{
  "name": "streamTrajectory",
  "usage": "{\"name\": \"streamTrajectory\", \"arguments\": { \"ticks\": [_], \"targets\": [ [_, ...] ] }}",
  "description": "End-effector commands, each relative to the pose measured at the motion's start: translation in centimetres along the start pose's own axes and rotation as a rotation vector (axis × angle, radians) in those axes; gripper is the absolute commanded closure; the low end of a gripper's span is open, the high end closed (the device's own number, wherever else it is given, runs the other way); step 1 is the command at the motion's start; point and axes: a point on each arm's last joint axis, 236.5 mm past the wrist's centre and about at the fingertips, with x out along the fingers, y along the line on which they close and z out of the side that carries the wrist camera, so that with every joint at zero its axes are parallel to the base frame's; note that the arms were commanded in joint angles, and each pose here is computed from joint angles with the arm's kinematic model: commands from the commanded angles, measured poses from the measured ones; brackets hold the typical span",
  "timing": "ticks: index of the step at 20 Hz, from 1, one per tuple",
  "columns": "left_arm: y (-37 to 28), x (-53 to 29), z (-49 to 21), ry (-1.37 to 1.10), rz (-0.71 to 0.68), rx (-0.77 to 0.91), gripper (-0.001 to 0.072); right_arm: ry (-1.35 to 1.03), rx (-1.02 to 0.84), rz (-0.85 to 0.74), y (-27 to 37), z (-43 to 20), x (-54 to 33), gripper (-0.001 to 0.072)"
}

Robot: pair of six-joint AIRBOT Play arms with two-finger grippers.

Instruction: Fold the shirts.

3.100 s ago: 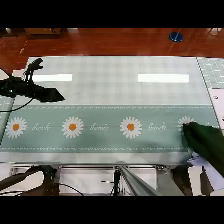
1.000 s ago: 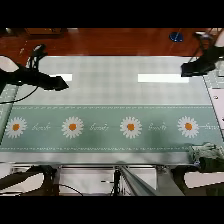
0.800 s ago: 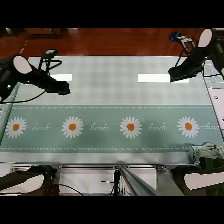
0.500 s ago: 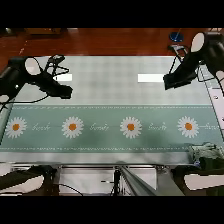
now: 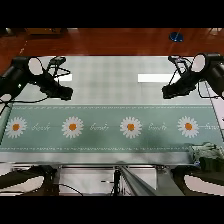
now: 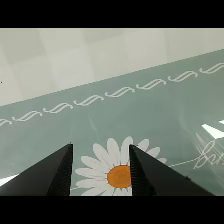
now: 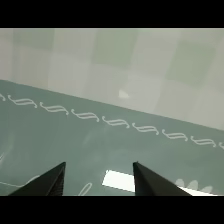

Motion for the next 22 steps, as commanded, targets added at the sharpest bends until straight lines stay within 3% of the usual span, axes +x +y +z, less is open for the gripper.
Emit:
{"name": "streamTrajectory", "arguments": {
  "ticks": [1,22],
  "targets": [
    [0.02,0.29,-0.11,0.011,0.0,0.0,0.026,-0.046,0.006,-0.003,0.01,0.75,-0.16,0.0233],
    [0.01,0.29,-0.11,0.011,0.0,0.0,0.026,-0.046,0.006,-0.003,0.0,0.74,-0.16,0.0233]
  ]
}}
